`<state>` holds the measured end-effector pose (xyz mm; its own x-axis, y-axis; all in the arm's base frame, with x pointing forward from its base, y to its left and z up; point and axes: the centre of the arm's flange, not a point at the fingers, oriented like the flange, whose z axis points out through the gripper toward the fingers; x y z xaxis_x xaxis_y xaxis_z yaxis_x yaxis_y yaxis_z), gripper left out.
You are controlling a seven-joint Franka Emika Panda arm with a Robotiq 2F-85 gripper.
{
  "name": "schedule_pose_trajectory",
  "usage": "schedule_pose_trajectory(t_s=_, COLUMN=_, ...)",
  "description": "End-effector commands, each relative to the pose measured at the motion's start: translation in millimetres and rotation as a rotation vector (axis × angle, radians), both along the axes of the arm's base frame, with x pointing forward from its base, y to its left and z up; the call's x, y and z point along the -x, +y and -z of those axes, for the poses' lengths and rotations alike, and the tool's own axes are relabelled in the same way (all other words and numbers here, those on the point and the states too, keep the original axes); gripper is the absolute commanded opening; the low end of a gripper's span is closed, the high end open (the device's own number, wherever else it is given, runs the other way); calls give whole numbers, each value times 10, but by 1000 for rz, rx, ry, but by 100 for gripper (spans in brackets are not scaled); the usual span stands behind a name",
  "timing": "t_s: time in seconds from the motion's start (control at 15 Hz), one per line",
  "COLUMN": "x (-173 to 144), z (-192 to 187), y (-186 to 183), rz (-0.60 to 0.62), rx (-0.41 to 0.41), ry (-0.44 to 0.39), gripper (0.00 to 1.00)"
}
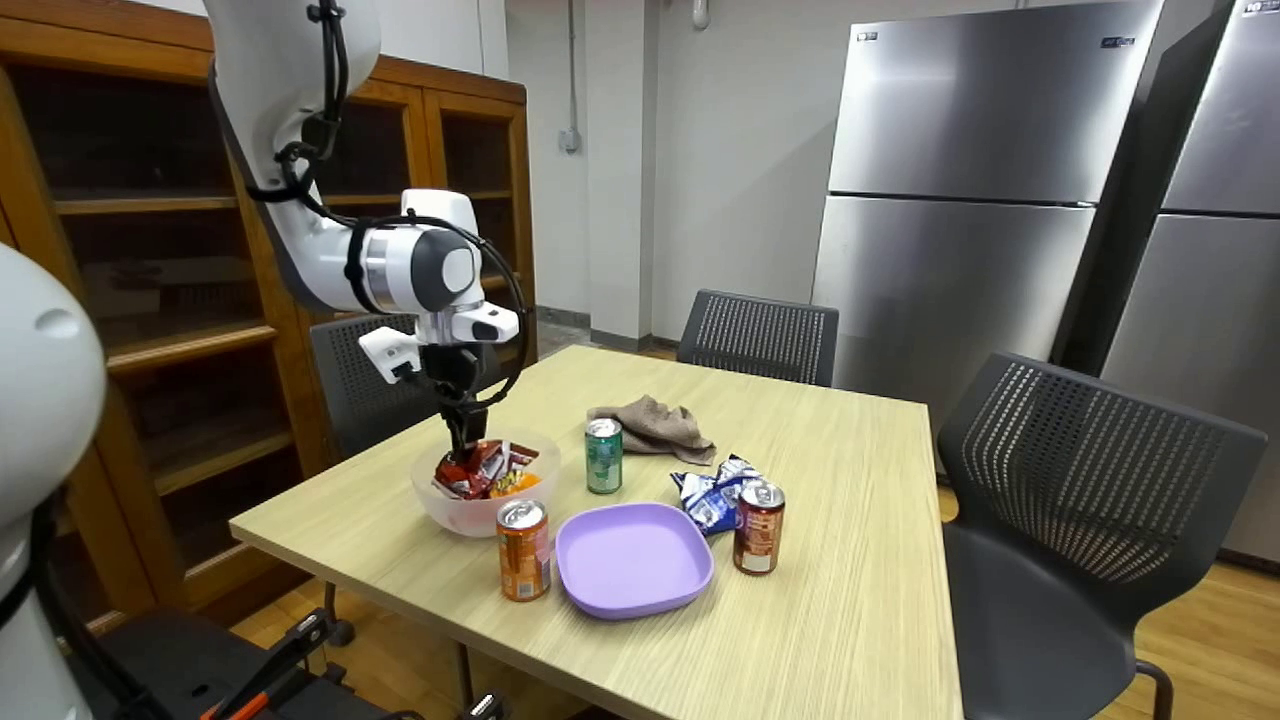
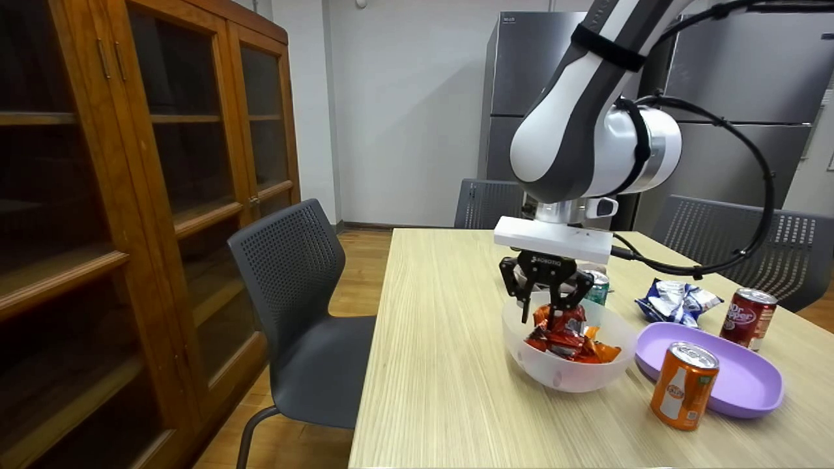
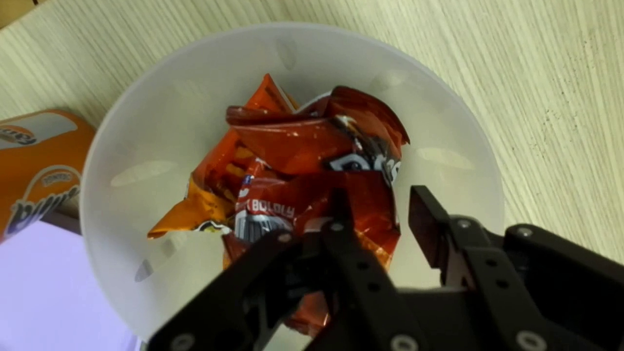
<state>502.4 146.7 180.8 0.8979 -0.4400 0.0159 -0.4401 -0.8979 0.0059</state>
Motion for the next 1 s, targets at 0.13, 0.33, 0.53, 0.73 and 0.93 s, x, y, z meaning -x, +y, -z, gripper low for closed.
schedule_pose_trajectory(t_s=0.13, x=49, z=-457, y=-39, rz=-32, rx=-27, ry=-45, gripper=85)
schedule_pose_trajectory(t_s=0.33, x=40, z=-635, y=-67, rz=-46, rx=-35, ry=-74, gripper=100)
schedule_pose_trajectory(t_s=0.53, x=6, z=-800, y=-128, rz=-51, rx=-37, ry=-104, gripper=100)
schedule_pose_trajectory(t_s=0.73, x=-27, z=-937, y=-248, rz=-53, rx=-41, ry=-136, gripper=100)
schedule_pose_trajectory(t_s=0.93, x=-52, z=-1059, y=-429, rz=-61, rx=-39, ry=-161, gripper=100)
